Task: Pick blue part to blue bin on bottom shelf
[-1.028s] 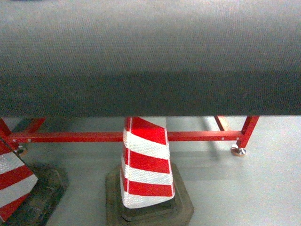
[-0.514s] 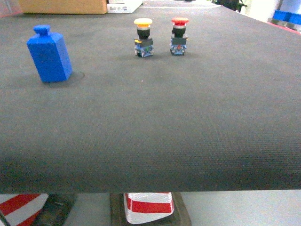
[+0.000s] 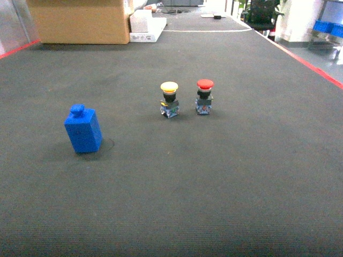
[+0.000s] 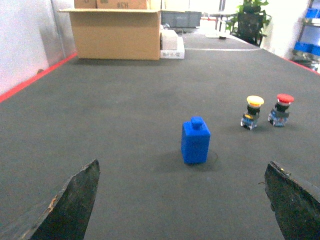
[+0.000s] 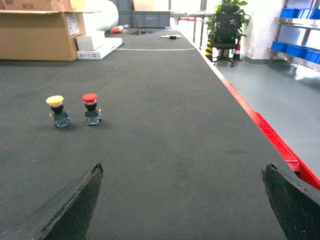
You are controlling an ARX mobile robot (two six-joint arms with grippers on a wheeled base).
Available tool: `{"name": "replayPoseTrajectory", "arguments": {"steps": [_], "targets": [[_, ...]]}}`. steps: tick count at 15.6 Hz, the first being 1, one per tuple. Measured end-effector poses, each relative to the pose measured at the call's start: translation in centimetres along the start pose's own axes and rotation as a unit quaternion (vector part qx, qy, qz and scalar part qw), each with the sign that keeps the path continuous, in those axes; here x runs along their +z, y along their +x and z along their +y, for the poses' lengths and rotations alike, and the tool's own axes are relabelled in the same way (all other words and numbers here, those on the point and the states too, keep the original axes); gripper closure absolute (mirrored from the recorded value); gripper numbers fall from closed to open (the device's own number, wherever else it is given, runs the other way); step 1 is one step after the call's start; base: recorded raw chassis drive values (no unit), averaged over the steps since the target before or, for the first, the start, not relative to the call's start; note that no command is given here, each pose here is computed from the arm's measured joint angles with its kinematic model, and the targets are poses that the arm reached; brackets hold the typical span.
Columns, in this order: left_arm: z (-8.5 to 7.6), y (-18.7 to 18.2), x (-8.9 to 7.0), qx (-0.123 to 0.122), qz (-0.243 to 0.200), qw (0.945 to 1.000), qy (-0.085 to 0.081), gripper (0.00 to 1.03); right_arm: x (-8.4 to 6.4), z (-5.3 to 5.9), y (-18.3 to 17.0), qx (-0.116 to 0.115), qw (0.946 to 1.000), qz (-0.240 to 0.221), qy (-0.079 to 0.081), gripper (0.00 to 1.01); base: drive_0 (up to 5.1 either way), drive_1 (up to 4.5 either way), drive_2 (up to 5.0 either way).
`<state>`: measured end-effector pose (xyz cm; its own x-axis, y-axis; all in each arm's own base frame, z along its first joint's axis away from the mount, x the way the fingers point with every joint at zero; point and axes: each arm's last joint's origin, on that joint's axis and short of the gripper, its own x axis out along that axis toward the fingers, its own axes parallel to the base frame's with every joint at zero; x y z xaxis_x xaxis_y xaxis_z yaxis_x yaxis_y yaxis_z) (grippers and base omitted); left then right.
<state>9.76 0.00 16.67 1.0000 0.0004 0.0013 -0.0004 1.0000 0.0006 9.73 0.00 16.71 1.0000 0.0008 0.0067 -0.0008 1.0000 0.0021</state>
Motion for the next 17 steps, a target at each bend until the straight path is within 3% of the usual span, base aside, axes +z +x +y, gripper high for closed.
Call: {"name": "replayPoseTrajectory", "arguments": {"steps": [10, 11, 13, 15, 17], "targets": [[0.0, 0.0, 0.0, 0.000, 0.002, 1.0000, 0.000, 0.05, -0.1, 0.0, 0.0, 0.000, 1.0000, 0.003, 0.000, 0.03, 0.1, 0.08, 0.1], [0.0, 0.0, -0.2, -0.003, 0.037, 0.9993, -0.003, 0.05, -0.1, 0.0, 0.0, 0.000, 1.0000, 0.003, 0.000, 0.03, 0.0, 0.00, 0.0], [0.0, 0.7, 0.0, -0.009, 0.188, 0.9817, -0.028, 0.05, 0.0, 0.0, 0.0, 0.000, 1.0000, 0.002, 0.001, 0.03, 0.0, 0.00, 0.0], [-0.4, 2.6, -0.2, -0.017, 0.208, 0.9773, -0.039, 0.05, -0.1, 0.0, 0.0, 0.000, 1.0000, 0.003, 0.000, 0.03, 0.0, 0.00, 0.0], [-1.7, 5.9, 1.5, -0.046, 0.172, 0.9836, -0.030, 0.05, 0.0, 0.0, 0.0, 0.000, 1.0000, 0.002, 0.000, 0.03, 0.0, 0.00, 0.0]]}}
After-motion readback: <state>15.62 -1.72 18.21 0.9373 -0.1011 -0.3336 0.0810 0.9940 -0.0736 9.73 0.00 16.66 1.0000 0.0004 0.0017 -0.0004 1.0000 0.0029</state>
